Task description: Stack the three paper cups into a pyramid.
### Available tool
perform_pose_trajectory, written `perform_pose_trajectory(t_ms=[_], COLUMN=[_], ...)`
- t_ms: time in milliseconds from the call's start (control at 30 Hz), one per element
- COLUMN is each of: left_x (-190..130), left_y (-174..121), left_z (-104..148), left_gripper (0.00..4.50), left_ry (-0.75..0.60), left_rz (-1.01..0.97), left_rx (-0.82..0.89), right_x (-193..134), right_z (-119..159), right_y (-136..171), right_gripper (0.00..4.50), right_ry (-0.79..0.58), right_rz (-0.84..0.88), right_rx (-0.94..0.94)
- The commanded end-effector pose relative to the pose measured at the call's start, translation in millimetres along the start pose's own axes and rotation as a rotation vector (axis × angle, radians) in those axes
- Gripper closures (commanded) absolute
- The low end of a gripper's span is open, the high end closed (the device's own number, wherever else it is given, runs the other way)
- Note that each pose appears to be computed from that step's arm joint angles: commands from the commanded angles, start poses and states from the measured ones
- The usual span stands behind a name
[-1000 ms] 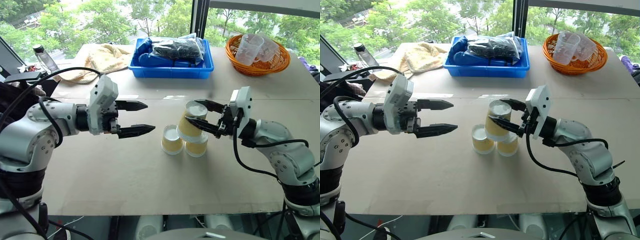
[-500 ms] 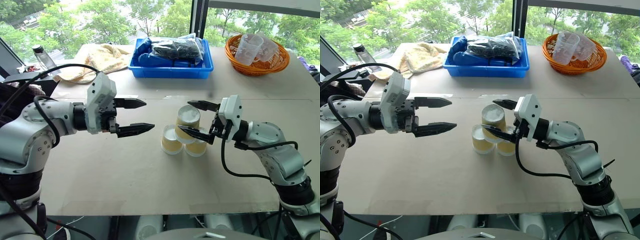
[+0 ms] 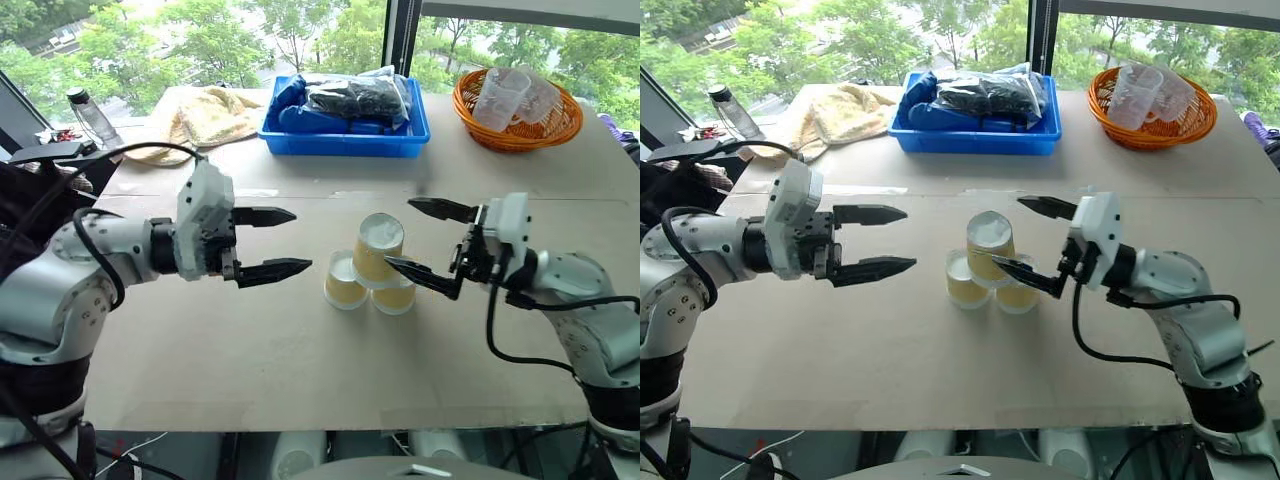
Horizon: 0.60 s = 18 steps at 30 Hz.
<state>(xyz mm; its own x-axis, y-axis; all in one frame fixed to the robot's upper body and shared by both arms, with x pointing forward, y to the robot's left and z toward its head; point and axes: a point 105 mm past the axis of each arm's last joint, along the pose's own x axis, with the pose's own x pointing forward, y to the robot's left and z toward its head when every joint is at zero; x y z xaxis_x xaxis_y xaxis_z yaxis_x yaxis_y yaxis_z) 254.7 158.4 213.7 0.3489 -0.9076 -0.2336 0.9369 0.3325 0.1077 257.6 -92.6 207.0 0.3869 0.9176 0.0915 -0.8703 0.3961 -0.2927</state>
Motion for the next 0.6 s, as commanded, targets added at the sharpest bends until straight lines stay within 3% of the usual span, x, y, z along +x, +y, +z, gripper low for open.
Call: perform_pose_trajectory(t_ms=[33, 167, 367, 500, 600], left_x=[-16.6, -27.3, -14.0, -1.1, 2.5], left_y=[-3.1, 8.7, 2.9, -6.8, -9.5], left_z=[10.5, -23.3, -92.6, -113.3, -129.3], left_gripper=[0.0, 0.0, 0.0, 0.0, 0.0], left_ry=[-0.077, -0.07, 0.004, 0.006, 0.015], left_rz=[0.067, 0.237, 0.401, 0.444, 0.469], left_rx=[0.077, 0.02, -0.078, -0.084, -0.108], right_x=[-23.2, -55.5, -100.1, -113.0, -114.9], right_z=[20.6, -12.4, -90.6, -124.4, -134.6], right_y=[0.2, -9.9, -20.5, -18.4, -17.5], right_gripper=[0.03, 0.03, 0.03, 0.03, 0.03], right_ry=[-0.026, 0.077, 0.221, 0.248, 0.248], right_rz=[-0.006, -0.122, -0.276, -0.295, -0.292], right_rx=[-0.013, 0.102, 0.155, 0.177, 0.176])
